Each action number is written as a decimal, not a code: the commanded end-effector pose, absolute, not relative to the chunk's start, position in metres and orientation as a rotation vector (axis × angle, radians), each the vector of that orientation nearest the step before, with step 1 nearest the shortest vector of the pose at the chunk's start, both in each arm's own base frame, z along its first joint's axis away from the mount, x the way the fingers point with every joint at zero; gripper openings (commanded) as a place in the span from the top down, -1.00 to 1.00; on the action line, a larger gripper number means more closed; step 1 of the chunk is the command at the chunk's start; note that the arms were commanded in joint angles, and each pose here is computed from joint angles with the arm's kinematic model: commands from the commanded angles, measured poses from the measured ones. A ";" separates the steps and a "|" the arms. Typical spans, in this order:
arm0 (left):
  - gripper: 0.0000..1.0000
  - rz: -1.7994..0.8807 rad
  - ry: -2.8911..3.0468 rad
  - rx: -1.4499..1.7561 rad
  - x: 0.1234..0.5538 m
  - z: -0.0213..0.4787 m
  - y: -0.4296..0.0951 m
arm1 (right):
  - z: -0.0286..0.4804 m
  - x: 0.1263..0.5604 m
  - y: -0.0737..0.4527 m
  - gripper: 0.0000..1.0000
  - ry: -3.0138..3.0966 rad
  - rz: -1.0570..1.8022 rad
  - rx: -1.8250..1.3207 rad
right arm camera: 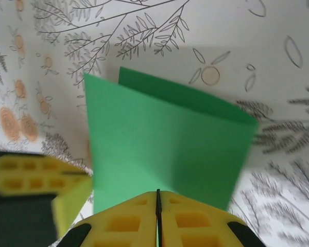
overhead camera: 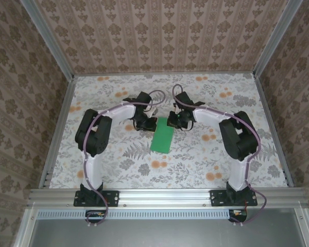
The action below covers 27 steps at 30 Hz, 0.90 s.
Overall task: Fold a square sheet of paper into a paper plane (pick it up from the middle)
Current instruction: Rotate the square sheet of paper at the center of the table.
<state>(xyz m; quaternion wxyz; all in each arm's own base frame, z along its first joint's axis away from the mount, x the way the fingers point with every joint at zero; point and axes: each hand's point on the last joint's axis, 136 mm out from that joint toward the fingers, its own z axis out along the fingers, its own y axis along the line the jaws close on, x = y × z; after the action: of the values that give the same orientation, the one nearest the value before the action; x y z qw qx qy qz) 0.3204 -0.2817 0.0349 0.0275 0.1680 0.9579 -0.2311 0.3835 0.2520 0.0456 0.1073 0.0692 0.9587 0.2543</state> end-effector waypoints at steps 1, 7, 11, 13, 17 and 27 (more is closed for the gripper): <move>0.96 -0.812 2.901 0.439 0.319 0.059 -0.288 | 0.041 0.387 0.260 0.80 2.856 0.756 0.178; 0.93 -0.868 2.859 0.331 0.306 0.071 -0.299 | 0.024 0.383 0.236 0.81 2.893 0.567 0.272; 0.87 -0.875 2.844 0.257 0.290 0.075 -0.309 | 0.018 0.378 0.209 0.84 2.895 0.368 0.347; 0.86 -0.914 2.842 0.220 0.280 0.074 -0.317 | 0.018 0.375 0.202 0.84 2.887 0.330 0.375; 0.85 -1.008 2.858 0.208 0.258 0.066 -0.340 | 0.022 0.368 0.190 0.84 2.862 0.286 0.468; 0.85 -0.982 2.934 0.173 0.237 0.036 -0.352 | 0.043 0.340 0.194 0.79 2.766 0.539 0.641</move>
<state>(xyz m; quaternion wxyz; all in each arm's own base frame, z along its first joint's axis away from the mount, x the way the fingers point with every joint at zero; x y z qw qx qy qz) 0.2373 -0.3543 0.0482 0.0313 0.0791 0.9427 -0.3228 0.3390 0.1818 0.0273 0.1142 0.2061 0.9626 0.1340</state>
